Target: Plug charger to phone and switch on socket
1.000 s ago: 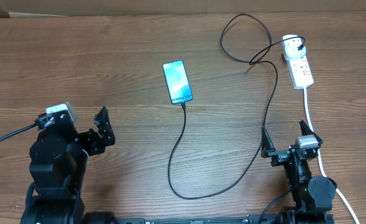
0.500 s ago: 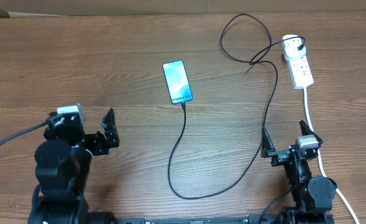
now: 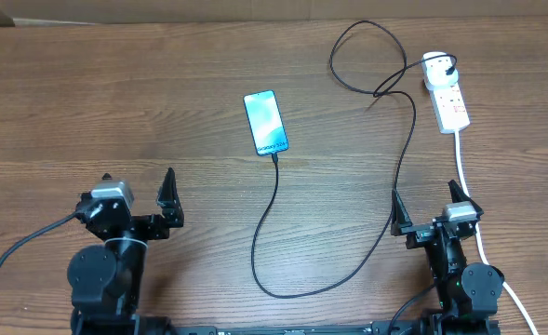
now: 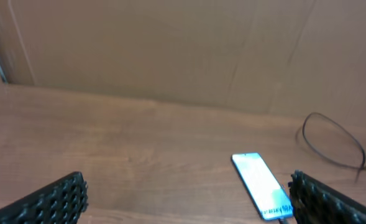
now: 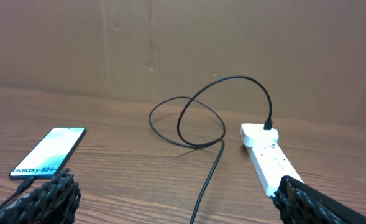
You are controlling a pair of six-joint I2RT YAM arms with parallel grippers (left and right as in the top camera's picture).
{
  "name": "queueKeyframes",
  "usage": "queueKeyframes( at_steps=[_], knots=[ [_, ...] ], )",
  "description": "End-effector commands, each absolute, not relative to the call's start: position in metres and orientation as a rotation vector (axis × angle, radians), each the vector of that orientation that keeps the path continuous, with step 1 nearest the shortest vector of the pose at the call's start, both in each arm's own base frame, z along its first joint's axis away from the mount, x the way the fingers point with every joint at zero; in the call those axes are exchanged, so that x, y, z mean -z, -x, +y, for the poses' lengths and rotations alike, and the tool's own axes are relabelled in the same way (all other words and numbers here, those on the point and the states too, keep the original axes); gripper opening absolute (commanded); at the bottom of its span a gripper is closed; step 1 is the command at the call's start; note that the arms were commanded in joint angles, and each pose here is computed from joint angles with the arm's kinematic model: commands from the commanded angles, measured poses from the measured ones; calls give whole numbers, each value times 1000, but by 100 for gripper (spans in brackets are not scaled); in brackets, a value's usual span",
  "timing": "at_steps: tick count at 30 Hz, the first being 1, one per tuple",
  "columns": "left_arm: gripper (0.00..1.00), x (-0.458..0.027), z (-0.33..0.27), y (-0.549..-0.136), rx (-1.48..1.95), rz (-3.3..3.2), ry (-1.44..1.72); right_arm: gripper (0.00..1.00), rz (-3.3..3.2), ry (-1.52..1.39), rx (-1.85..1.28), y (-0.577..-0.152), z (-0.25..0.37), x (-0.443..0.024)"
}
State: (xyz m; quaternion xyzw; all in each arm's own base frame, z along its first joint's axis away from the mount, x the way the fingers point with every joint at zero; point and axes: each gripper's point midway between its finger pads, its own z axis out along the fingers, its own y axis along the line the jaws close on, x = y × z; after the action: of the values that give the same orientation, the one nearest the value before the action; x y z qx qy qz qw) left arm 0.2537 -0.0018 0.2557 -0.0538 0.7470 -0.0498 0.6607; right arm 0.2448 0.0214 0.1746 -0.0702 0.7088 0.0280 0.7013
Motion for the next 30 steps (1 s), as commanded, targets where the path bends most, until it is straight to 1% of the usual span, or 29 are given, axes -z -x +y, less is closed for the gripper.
queueKeyframes(
  at_steps=[1,5,11,20,30],
  knots=[
    [100,-245,-5,-253,111,1653,89,100,1575,159,-63,-245,22,-172],
    [100,-241,-6,-253,103,1582,68,100,1575,159,-63,-245,22,-172],
    [100,-239,-14,-247,52,1522,-63,100,1575,159,-63,-245,22,-172],
    [100,-228,-14,-240,38,1407,-72,100,1575,159,-63,-245,22,-172],
    [100,-221,-14,-242,39,1379,-68,100,1575,159,-63,-245,22,-172]
  ],
)
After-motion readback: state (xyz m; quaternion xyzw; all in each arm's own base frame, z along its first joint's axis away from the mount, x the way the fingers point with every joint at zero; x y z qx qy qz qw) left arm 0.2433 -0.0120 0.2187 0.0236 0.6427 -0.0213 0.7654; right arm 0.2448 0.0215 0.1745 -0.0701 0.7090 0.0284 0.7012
